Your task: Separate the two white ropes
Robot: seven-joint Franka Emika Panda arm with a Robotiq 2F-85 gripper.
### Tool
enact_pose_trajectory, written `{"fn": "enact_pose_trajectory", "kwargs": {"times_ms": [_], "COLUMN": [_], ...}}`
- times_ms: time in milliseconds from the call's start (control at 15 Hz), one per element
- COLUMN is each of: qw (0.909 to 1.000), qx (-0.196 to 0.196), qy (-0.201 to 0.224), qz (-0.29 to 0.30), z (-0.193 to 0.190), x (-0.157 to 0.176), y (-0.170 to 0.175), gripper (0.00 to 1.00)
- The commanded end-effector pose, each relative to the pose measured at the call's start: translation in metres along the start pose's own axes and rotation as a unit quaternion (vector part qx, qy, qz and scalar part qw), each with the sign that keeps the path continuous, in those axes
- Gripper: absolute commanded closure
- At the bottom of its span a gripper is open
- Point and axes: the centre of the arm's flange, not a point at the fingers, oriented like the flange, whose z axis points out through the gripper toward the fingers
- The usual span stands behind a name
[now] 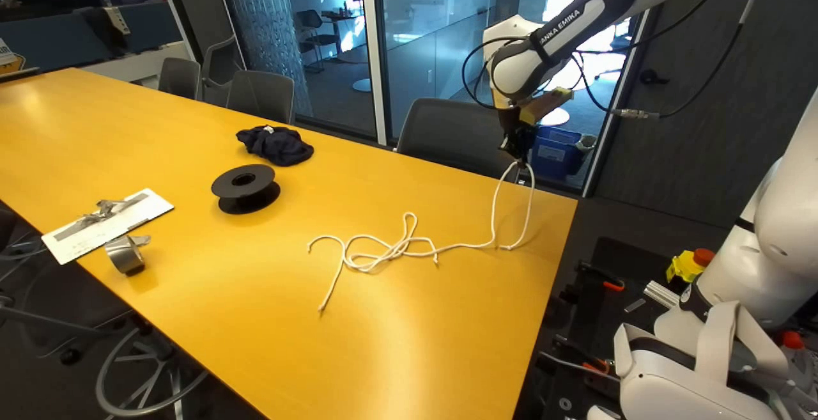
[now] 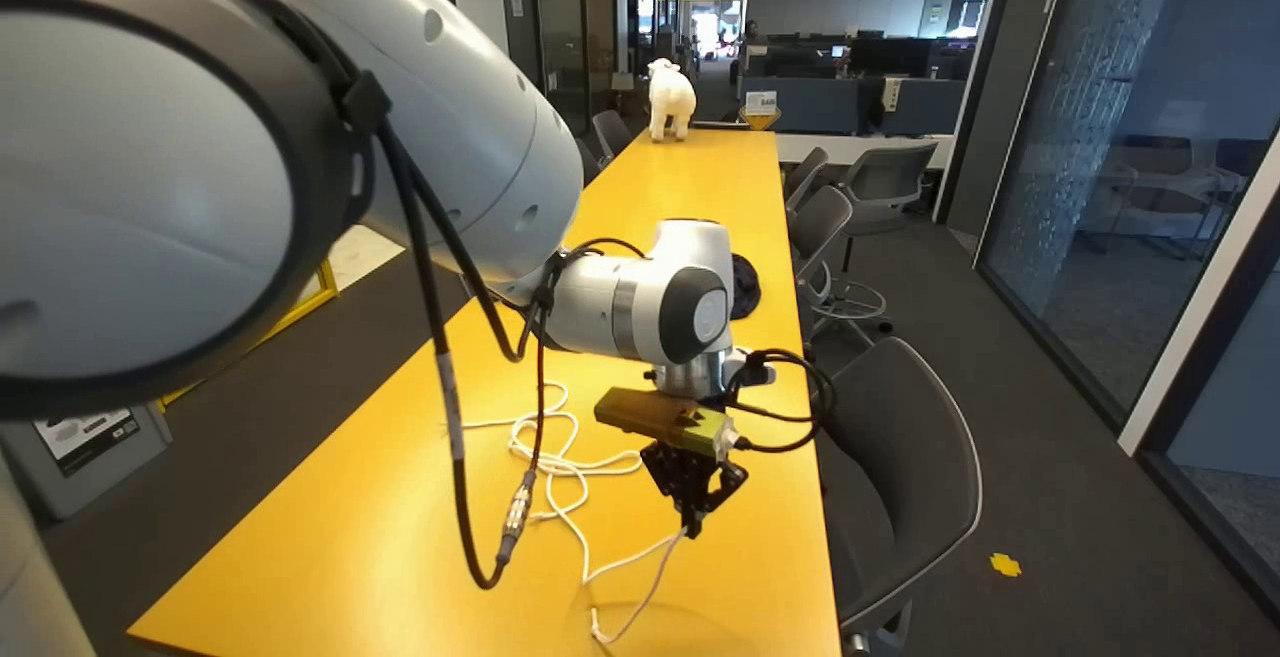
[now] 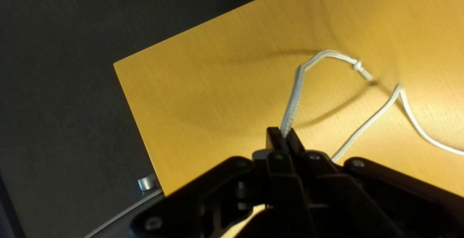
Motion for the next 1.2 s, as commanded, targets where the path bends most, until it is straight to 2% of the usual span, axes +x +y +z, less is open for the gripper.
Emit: {"fn": "enact_pose_trajectory", "kwargs": {"times_ms": [0, 333, 400, 467, 800, 1067, 1133], "qw": [0.9991, 0.9976, 0.9972, 0.9970, 0.9960, 0.9983, 0.9991], "qx": [0.002, 0.012, 0.014, 0.016, 0.017, 0.015, 0.014], "qy": [0.019, 0.014, 0.010, 0.008, 0.003, 0.009, 0.012], "qz": [0.037, 0.067, 0.072, 0.075, 0.088, 0.056, 0.038], "z": [0.016, 0.041, 0.045, 0.048, 0.056, 0.054, 0.052], "x": [0.013, 0.025, 0.027, 0.028, 0.036, 0.048, 0.050], "y": [0.027, 0.058, 0.062, 0.064, 0.068, 0.045, 0.032], "gripper": [0.99, 0.98, 0.71, 0.71, 0.34, 0.04, 0.01]}}
